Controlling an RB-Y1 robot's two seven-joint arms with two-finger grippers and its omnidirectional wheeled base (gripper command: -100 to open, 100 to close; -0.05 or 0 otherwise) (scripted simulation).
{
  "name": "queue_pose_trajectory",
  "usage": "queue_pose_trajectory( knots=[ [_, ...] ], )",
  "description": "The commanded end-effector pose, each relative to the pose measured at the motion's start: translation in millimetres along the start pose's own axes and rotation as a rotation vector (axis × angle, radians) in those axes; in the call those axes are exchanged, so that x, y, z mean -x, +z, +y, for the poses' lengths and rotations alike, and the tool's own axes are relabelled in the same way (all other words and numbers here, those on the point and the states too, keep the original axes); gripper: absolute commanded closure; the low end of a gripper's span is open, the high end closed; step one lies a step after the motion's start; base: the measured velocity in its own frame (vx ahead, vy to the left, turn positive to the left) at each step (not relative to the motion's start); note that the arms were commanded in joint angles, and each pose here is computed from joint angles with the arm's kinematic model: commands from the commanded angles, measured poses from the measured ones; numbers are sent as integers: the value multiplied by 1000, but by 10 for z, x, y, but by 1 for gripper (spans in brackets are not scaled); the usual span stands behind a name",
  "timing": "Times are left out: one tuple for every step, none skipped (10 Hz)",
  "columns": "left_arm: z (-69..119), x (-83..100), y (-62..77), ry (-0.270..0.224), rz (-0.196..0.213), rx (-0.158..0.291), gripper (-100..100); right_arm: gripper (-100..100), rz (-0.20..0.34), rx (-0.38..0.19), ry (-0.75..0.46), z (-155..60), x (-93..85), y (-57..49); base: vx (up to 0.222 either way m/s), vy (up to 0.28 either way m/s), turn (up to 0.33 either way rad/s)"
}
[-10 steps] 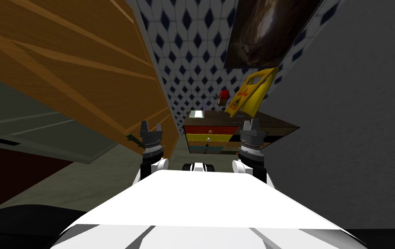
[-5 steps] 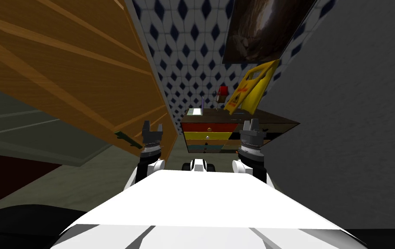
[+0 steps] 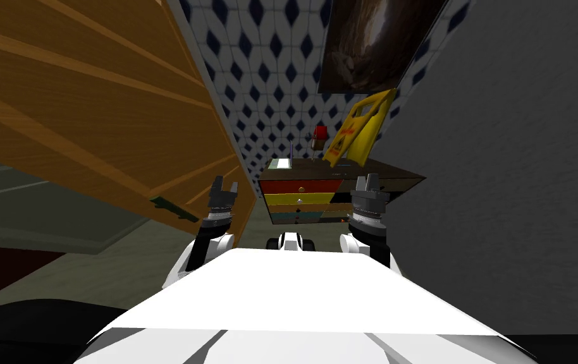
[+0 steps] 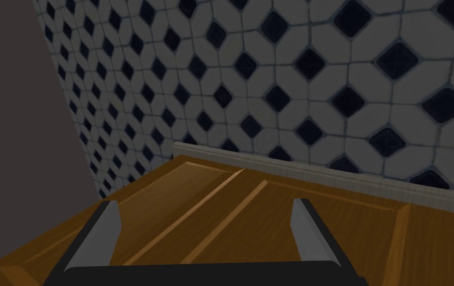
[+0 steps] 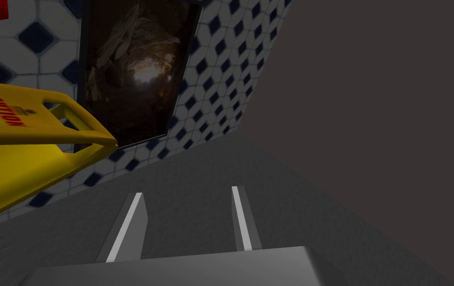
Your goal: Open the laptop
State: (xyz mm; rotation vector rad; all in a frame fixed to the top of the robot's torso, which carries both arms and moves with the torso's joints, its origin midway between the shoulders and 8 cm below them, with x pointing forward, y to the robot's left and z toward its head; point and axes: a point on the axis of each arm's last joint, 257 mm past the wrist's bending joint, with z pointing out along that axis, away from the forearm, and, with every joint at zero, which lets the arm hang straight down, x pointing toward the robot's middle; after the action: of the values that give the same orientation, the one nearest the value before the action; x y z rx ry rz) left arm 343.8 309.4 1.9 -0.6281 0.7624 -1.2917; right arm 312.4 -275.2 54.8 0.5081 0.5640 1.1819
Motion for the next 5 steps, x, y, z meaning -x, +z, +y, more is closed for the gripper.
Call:
queue_pose_trajectory(
  knots=[
    [182, 144, 8, 31, 28, 82, -100, 0, 0, 0, 0, 0, 0, 0, 48, -113, -133],
    [245, 209, 13, 43, 35, 113, -100, 0, 0, 0, 0, 0, 0, 0, 47, -100, -143],
    [307, 280, 18, 56, 39, 145, -100, 0, 0, 0, 0, 0, 0, 0, 53, -93, -149],
    [367, 358, 24, 69, 42, 178, -100, 0, 0, 0, 0, 0, 0, 0, 49, -106, -142],
    [419, 439, 30, 82, 43, 208, -100, 0, 0, 0, 0, 0, 0, 0, 66, -109, -147]
  ],
)
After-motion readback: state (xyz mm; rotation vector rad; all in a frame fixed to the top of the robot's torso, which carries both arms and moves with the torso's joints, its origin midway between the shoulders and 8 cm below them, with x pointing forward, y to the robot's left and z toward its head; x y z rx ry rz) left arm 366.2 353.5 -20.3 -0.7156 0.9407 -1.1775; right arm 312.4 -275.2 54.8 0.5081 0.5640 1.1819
